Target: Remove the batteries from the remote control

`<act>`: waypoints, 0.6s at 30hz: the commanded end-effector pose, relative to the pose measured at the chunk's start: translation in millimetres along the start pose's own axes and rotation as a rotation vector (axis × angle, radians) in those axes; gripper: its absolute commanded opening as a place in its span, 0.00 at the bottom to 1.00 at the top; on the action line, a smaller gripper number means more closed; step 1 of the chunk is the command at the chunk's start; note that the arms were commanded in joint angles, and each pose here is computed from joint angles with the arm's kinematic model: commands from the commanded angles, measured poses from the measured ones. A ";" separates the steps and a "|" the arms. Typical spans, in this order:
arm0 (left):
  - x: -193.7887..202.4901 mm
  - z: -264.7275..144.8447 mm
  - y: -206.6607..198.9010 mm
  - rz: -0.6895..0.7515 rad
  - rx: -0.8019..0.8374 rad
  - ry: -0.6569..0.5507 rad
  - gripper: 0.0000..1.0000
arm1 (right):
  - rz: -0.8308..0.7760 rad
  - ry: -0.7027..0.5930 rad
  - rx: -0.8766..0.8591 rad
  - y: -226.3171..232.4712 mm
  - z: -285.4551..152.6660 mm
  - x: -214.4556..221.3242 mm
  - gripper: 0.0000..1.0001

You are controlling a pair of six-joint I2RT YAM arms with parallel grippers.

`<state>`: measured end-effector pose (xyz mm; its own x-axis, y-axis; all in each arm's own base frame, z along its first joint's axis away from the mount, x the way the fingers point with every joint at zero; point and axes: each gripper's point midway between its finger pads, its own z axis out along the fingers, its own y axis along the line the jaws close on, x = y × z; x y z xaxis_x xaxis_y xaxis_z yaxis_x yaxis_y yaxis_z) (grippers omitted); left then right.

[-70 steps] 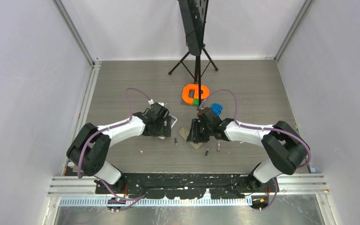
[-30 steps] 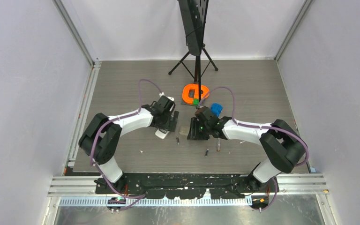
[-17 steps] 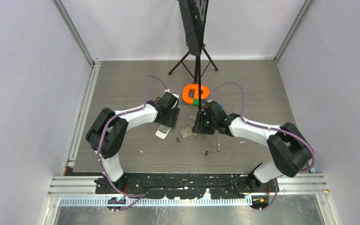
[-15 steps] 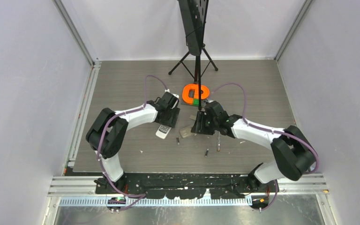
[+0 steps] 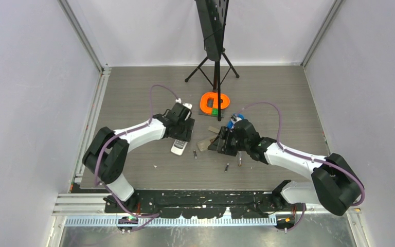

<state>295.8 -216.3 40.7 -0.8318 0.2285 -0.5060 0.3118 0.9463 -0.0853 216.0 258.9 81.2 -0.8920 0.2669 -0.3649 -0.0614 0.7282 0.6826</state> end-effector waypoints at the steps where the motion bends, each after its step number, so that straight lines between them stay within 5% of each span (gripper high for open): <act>1: -27.7 -21.9 -12.5 -0.049 0.074 -0.122 0.17 | 0.032 -0.009 -0.138 27.9 -2.6 -3.5 0.64; 10: -59.4 -87.3 -47.7 -0.164 0.342 -0.291 0.17 | -0.032 -0.032 -0.373 71.2 -18.3 -8.4 0.77; 18: -71.0 -135.2 -92.1 -0.302 0.699 -0.410 0.17 | -0.048 -0.063 -0.582 110.5 -40.8 -15.5 0.78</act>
<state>273.9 -259.8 159.4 -0.7387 -0.1195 -0.6634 0.3601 0.7621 -0.5381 209.7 298.3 139.4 -0.8843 0.2730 -0.3787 -0.2310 0.4491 0.8631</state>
